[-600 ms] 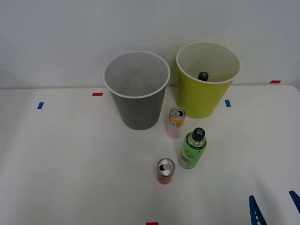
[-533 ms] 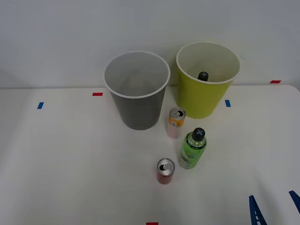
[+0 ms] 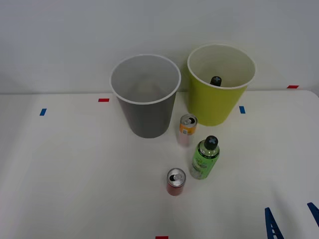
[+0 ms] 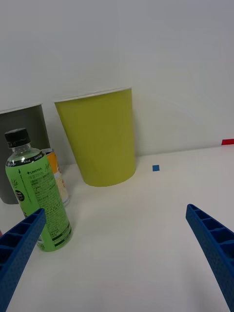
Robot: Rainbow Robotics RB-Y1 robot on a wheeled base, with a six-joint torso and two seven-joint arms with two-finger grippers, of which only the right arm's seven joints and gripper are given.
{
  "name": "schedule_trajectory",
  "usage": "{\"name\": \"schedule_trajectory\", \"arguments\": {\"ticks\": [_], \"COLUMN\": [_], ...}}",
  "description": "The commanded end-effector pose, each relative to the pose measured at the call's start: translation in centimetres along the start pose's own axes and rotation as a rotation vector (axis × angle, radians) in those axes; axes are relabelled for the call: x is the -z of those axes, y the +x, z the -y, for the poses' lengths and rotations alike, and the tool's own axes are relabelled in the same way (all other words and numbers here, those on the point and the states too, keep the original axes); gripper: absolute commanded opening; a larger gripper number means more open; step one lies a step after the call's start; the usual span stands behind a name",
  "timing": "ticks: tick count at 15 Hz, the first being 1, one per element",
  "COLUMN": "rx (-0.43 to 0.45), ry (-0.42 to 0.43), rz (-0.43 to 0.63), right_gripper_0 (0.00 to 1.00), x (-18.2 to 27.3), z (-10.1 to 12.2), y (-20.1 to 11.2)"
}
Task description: Put cans in the gray bin, plastic bottles in the light green bin
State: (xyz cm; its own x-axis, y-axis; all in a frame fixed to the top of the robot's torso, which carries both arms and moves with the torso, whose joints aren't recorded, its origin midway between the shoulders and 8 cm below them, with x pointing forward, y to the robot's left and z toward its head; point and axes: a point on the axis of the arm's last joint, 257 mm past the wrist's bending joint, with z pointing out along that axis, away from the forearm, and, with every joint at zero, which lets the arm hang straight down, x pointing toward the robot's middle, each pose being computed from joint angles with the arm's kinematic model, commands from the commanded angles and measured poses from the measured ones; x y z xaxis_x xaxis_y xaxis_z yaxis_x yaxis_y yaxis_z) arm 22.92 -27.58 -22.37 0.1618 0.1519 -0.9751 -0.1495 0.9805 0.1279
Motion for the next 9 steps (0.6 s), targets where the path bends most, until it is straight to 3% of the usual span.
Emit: {"name": "schedule_trajectory", "arguments": {"ticks": [1, 9], "rx": [0.000, 0.000], "ry": [0.000, 0.000], "rz": [0.000, 0.000], "right_gripper_0": [1.00, 1.00], "x": [0.00, 0.00], "z": [0.00, 0.00], "y": [0.00, 0.00]}}
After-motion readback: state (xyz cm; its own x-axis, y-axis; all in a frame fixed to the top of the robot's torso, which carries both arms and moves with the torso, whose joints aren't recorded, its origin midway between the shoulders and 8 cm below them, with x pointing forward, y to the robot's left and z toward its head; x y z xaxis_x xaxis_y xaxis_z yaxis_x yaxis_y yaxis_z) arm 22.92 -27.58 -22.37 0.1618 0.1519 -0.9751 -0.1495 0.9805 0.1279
